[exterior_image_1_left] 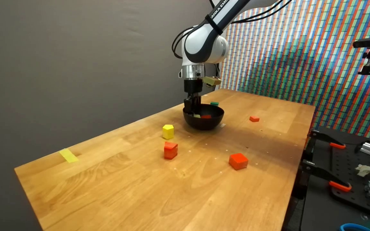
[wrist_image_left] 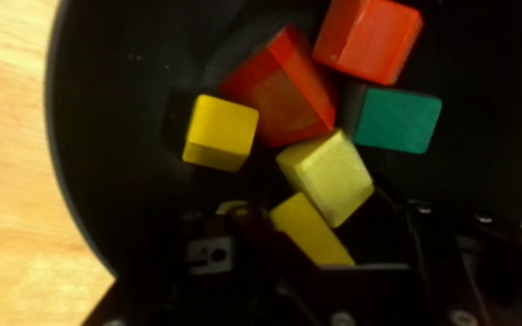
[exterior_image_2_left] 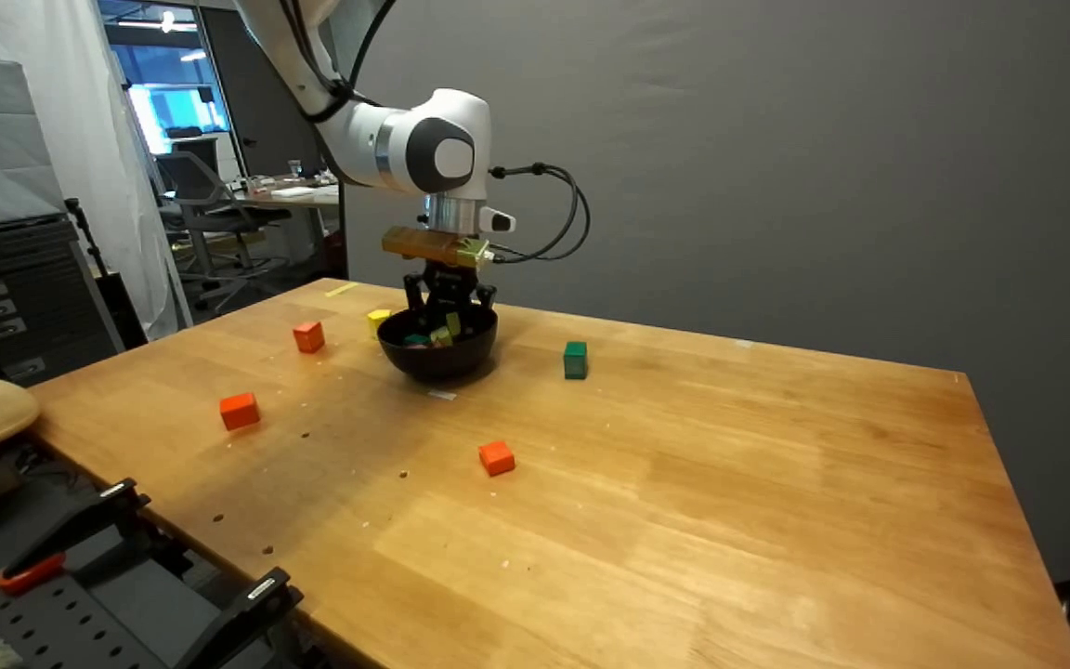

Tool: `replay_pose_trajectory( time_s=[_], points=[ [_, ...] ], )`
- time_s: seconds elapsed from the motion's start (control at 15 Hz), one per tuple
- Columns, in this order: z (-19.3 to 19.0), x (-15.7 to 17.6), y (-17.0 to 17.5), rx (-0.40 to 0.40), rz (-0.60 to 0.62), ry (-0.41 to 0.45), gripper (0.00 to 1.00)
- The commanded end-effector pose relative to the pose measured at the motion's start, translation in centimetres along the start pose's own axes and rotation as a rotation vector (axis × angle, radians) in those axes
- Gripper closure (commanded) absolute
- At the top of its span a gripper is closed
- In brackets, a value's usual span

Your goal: Remove the cubes from the bowl

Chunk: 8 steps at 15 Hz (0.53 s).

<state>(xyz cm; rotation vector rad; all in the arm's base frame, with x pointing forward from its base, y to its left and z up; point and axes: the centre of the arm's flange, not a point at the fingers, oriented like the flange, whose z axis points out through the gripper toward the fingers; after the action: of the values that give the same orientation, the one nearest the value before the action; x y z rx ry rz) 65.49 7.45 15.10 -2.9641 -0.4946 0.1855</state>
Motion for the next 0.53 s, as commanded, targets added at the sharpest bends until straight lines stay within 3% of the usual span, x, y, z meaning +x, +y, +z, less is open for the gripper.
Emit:
replay_pose_trajectory(
  time_s=[0.0, 0.07, 0.2, 0.47],
  points=[
    [-4.8, -1.1, 0.1, -0.047, -0.002, 0.080, 0.73],
    [-5.8, -1.4, 0.2, -0.059, -0.001, 0.098, 0.73],
    [-7.7, -2.2, 0.5, -0.079, 0.007, 0.126, 0.87],
    [-10.9, -6.1, 1.0, -0.061, 0.030, 0.139, 0.86]
  ],
)
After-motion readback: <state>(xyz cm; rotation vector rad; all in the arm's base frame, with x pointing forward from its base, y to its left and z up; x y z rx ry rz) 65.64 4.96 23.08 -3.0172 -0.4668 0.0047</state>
